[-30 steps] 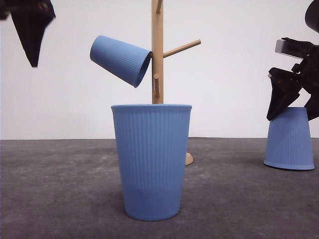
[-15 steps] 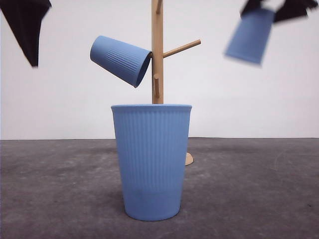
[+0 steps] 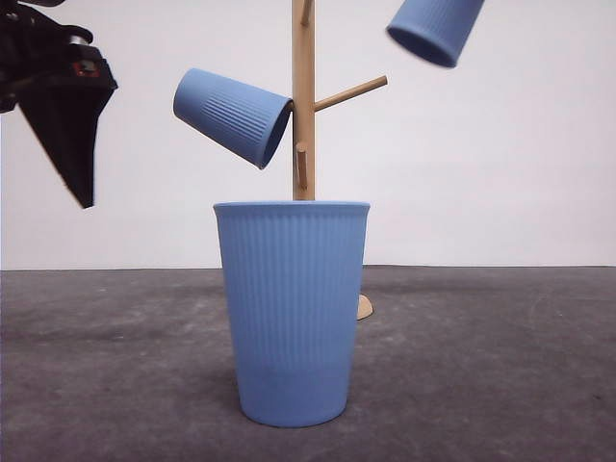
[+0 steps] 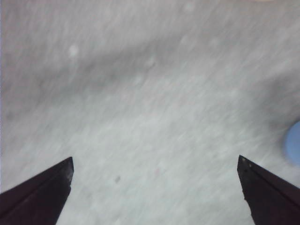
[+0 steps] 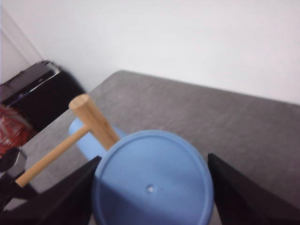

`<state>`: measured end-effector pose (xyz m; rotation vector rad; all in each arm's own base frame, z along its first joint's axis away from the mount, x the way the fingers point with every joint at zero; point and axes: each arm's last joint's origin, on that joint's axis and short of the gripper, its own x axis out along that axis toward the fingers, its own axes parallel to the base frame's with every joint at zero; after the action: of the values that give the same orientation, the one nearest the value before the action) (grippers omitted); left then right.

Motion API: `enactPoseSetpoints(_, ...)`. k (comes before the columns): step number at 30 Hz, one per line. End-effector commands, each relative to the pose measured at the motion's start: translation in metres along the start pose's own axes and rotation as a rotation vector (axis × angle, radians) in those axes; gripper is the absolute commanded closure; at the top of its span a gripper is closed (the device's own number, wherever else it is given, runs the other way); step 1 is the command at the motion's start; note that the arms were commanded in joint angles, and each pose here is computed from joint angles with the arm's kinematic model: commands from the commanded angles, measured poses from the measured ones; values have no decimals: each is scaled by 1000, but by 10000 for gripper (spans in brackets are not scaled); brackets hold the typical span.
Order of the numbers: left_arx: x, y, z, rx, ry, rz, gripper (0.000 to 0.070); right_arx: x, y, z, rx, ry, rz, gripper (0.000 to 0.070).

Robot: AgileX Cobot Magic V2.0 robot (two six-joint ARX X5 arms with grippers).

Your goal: Place three cups

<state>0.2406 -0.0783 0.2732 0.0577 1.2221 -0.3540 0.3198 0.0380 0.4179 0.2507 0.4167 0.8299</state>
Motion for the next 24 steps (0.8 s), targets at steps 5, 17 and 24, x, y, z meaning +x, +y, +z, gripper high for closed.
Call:
enactPoseSetpoints(5,-1,-4,8,4,-43,-80,34,25,-12,-6,39,39,25,369)
enactPoseSetpoints(17,-1,-4,9,6,-55,-88,34,64,-30,-18,89,69,72,369)
enactPoseSetpoints(24,-2,-6,9,9,-54,-158,34,85,-34,-26,105,87,95,364)
